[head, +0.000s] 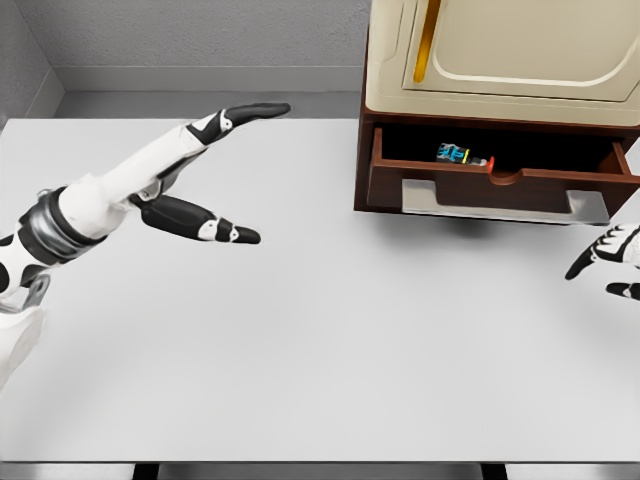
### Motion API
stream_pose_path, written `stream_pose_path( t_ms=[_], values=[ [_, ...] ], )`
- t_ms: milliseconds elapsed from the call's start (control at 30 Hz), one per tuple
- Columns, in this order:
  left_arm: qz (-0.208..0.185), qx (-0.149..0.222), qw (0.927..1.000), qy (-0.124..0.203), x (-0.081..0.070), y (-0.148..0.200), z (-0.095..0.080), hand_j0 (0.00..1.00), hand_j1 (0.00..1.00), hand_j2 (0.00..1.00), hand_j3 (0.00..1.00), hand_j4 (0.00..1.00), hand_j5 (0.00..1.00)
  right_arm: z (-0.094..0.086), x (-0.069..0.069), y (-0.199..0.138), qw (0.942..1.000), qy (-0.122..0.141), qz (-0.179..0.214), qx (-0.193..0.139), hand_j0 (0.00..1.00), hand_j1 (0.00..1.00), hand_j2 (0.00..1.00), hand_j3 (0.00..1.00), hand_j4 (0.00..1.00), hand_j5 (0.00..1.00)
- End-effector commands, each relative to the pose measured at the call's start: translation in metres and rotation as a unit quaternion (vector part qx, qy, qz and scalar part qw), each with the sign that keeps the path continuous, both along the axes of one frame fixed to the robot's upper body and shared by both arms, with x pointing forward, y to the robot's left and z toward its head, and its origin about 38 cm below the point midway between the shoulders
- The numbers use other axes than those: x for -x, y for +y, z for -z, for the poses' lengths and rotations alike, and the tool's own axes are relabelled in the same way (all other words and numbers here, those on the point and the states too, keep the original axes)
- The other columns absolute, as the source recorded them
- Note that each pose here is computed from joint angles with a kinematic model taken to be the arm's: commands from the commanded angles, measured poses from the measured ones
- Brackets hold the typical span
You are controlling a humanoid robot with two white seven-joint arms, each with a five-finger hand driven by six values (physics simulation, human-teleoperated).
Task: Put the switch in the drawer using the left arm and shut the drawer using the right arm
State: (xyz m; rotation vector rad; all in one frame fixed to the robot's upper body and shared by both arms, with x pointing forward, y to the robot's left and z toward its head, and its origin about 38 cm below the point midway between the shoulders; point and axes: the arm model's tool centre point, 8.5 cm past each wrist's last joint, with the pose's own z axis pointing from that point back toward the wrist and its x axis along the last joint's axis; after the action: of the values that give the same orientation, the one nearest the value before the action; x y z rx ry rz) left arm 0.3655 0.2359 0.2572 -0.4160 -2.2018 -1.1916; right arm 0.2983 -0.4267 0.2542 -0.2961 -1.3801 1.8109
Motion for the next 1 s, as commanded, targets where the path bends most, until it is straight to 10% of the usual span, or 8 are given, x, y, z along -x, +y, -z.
stream_pose_path(
  t_ms=[0, 67, 167, 367, 967],
  values=[
    [-0.059, -0.004, 0.9973, -0.045, -0.005, 0.051, -0.018, 1.00, 1.00, 1.00, 1.00, 1.00, 1.00, 0.006, 0.001, 0.003, 0.9999, 0.011, -0.003, -0.003, 0.63, 0.63, 0.63, 0.63, 0.63, 0.63],
    [-0.129, -0.039, 0.9894, 0.054, -0.018, 0.104, 0.041, 1.00, 1.00, 1.00, 1.00, 1.00, 1.00, 0.004, -0.001, 0.003, 1.0000, 0.007, -0.004, -0.004, 0.63, 0.63, 0.63, 0.63, 0.63, 0.63],
    [-0.177, -0.036, 0.9766, 0.116, -0.026, 0.135, 0.080, 1.00, 1.00, 1.00, 1.00, 1.00, 1.00, 0.004, -0.008, 0.013, 0.9998, 0.004, -0.018, -0.006, 0.63, 0.63, 0.63, 0.63, 0.63, 0.63],
    [-0.216, -0.034, 0.9664, 0.135, -0.027, 0.164, 0.090, 1.00, 1.00, 1.00, 1.00, 1.00, 1.00, 0.005, -0.011, 0.014, 0.9998, 0.006, -0.020, -0.007, 0.63, 0.63, 0.63, 0.63, 0.63, 0.63],
    [-0.213, -0.030, 0.9671, 0.136, -0.027, 0.160, 0.091, 1.00, 1.00, 1.00, 1.00, 1.00, 1.00, 0.005, -0.033, 0.005, 1.0000, -0.001, -0.001, -0.010, 0.67, 0.67, 0.67, 0.67, 0.67, 0.67]
  ],
)
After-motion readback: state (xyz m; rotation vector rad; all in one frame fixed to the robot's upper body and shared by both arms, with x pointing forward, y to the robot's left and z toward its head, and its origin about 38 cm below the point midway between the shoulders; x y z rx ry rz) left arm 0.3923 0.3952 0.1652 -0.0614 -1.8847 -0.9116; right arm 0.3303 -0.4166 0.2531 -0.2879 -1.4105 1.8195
